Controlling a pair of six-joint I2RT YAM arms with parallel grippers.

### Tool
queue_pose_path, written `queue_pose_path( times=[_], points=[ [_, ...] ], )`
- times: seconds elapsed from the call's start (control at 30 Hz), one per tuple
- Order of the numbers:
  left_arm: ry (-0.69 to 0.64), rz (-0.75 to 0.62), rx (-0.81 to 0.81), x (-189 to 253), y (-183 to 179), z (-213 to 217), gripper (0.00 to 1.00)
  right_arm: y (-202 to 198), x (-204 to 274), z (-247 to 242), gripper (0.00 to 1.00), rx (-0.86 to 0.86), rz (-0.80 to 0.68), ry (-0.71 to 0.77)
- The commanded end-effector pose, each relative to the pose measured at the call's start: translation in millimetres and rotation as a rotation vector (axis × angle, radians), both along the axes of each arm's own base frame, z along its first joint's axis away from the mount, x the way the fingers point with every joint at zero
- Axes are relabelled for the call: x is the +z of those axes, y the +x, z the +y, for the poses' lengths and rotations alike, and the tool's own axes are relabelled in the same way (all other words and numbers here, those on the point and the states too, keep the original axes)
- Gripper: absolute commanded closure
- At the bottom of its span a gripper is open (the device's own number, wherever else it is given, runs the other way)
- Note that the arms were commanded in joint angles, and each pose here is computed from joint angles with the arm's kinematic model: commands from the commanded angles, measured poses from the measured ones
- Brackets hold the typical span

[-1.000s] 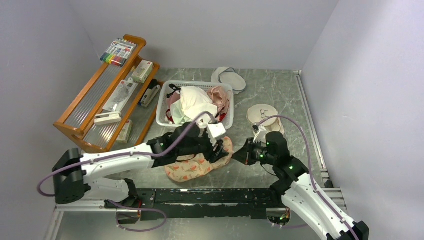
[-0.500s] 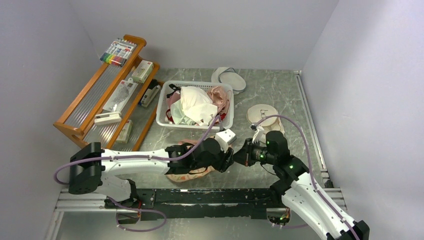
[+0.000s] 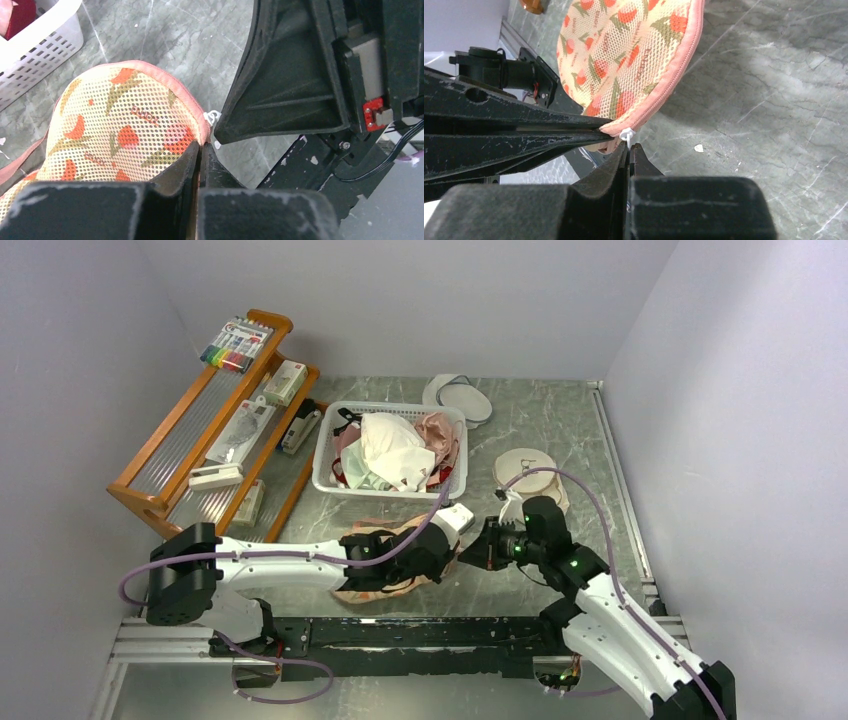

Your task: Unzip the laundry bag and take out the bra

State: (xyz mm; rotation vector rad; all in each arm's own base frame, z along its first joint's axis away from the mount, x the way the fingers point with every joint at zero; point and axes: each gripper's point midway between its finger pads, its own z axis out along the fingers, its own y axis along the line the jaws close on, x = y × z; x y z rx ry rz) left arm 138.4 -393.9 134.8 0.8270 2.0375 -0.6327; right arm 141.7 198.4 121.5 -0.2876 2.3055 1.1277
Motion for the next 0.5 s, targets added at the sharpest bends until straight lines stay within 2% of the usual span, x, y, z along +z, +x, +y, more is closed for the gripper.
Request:
queue_pose_path(
  times=[0.0,0.13,0.3,0.47],
  points=[
    [0.012,-0.001,-0.022,-5.8,-4.5,3.5,0.93,9.1,3.8,0.3,1.0,-0.014,-0.025,-0.009],
    [-0.001,0.028,-0.088,-14.6,-16.6,0.5,0.93,12.2,-4.5,-2.7,1.0,-0.052,0.0,-0.027],
    [-0.031,0.064,-0.172,-22.1,-35.1,1.8,0.93,21.0,-29.1,-14.0,1.0,-0.144,0.08,-0.12],
    [-0.018,0.089,-0.194,-29.0,-44.0,10.5,0.93,33.8,-49.9,-23.3,1.0,-0.218,0.097,-0.194]
  ],
)
